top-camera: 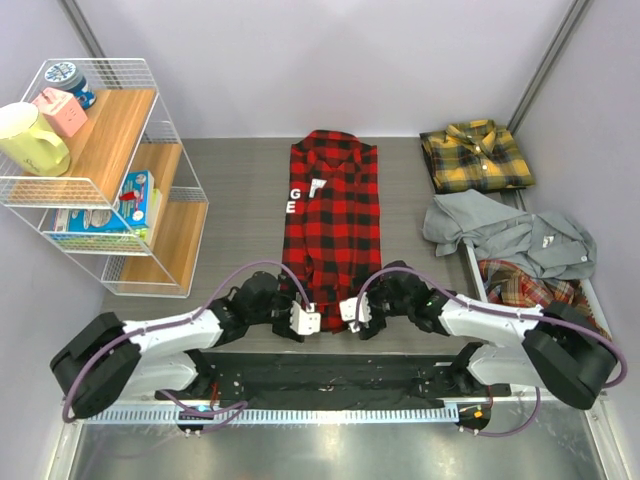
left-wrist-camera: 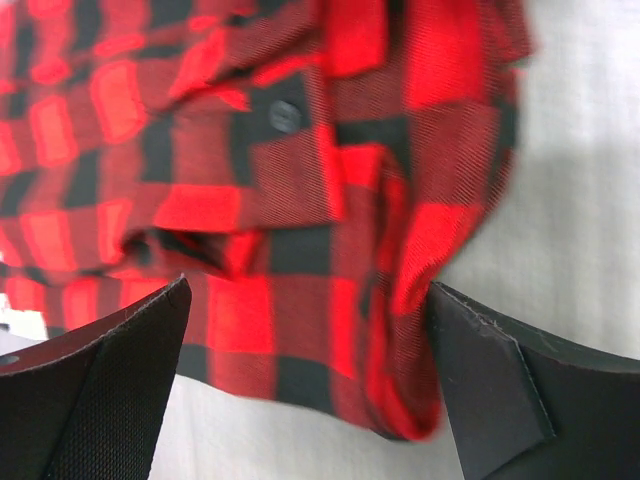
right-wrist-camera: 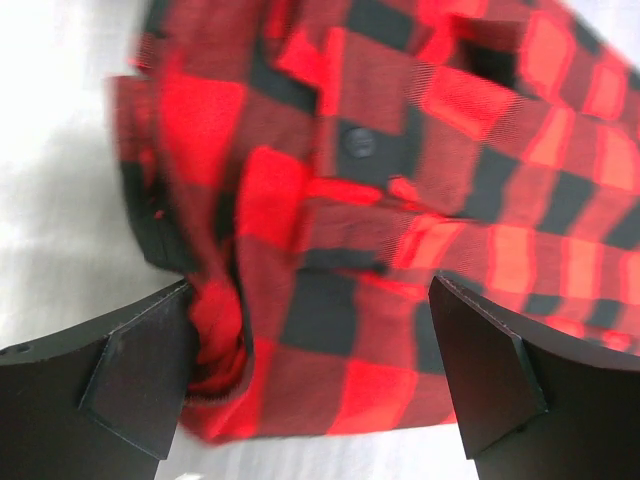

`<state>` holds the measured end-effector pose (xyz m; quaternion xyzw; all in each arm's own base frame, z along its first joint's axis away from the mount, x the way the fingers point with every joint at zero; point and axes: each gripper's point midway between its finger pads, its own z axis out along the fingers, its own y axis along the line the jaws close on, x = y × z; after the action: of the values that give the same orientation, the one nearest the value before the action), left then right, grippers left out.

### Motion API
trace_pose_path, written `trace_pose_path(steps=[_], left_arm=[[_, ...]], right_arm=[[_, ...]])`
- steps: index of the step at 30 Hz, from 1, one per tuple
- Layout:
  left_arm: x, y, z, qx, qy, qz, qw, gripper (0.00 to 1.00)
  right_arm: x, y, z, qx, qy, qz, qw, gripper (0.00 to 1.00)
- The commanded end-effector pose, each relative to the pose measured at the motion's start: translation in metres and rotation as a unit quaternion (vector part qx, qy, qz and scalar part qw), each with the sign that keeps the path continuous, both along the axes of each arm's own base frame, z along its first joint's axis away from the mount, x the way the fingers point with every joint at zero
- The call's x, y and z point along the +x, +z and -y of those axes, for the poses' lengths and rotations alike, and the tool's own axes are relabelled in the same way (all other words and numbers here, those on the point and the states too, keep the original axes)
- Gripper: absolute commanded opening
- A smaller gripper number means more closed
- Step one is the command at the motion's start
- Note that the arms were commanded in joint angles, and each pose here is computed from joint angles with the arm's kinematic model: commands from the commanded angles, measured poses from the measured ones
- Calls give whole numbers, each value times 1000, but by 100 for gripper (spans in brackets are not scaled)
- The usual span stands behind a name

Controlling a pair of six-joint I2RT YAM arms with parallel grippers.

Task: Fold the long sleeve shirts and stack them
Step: Fold the shirt

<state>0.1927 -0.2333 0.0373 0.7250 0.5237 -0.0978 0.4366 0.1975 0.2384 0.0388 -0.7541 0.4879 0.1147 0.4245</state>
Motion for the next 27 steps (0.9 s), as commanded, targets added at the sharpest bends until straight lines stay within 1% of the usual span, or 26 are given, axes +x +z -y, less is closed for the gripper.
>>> trace_pose_path(steps=[1,2,4,5,6,8,9,10,11,12,13,14,15,16,17,18,19,20,21,22,23,24,25,27], left_arm=[[19,-24,-12,57,21,39,997,97],[20,-24,-12,59,23,39,997,95],[24,-23,-10,63,9,58,996,89],[22,-28,-11,70,3,58,996,85],[23,-29,-11,74,0,59,996,73],[24,-30,-10,80,-3,60,995,62],[23,-29,-8,78,-8,59,995,53],[23,-29,-8,79,-11,58,995,48],[26,-23,-4,73,-7,56,996,44],[26,-20,-1,70,-7,50,996,35],[21,-23,-2,75,-9,32,997,31],[21,-20,1,70,-5,23,997,26],[23,-11,5,61,-5,23,998,17],[20,-8,7,55,-8,15,998,13],[15,-9,5,56,-8,0,998,10],[13,3,7,46,-12,2,999,2],[8,7,7,44,-17,-5,999,0],[-4,4,1,54,-26,-31,998,0],[-11,7,-1,52,-31,-44,997,0],[-15,22,1,37,-35,-41,998,0],[-23,26,0,32,-44,-57,997,0],[-32,25,-5,35,-35,-82,995,0],[-33,37,-5,23,-31,-82,996,0],[-40,38,-9,26,-22,-107,994,0]], right_arm=[[11,-35,26,-73,-30,30,996,99],[13,-34,24,-69,-22,43,996,97],[14,-36,24,-69,-18,50,996,92],[14,-36,24,-69,-16,53,996,88],[15,-36,23,-68,-17,54,996,82],[16,-33,22,-64,-20,56,996,72],[17,-31,20,-59,-22,56,996,65],[18,-30,19,-57,-23,56,997,62],[20,-27,17,-52,-26,58,997,55],[23,-25,15,-48,-32,56,997,52],[26,-21,13,-45,-37,56,997,49],[30,-18,13,-45,-47,59,996,42],[35,-12,9,-39,-55,60,996,38],[36,-7,8,-38,-57,59,996,34],[32,-7,11,-46,-58,47,996,23],[31,-1,9,-39,-57,43,997,18],[28,2,9,-37,-57,36,997,14],[21,9,12,-36,-57,29,997,8],[16,13,12,-34,-52,26,998,5],[9,17,12,-30,-53,15,998,3],[-2,22,16,-29,-48,5,998,1],[-7,30,14,-21,-43,2,999,1],[-12,33,15,-20,-39,-1,999,2],[-17,39,16,-15,-35,2,999,1]])
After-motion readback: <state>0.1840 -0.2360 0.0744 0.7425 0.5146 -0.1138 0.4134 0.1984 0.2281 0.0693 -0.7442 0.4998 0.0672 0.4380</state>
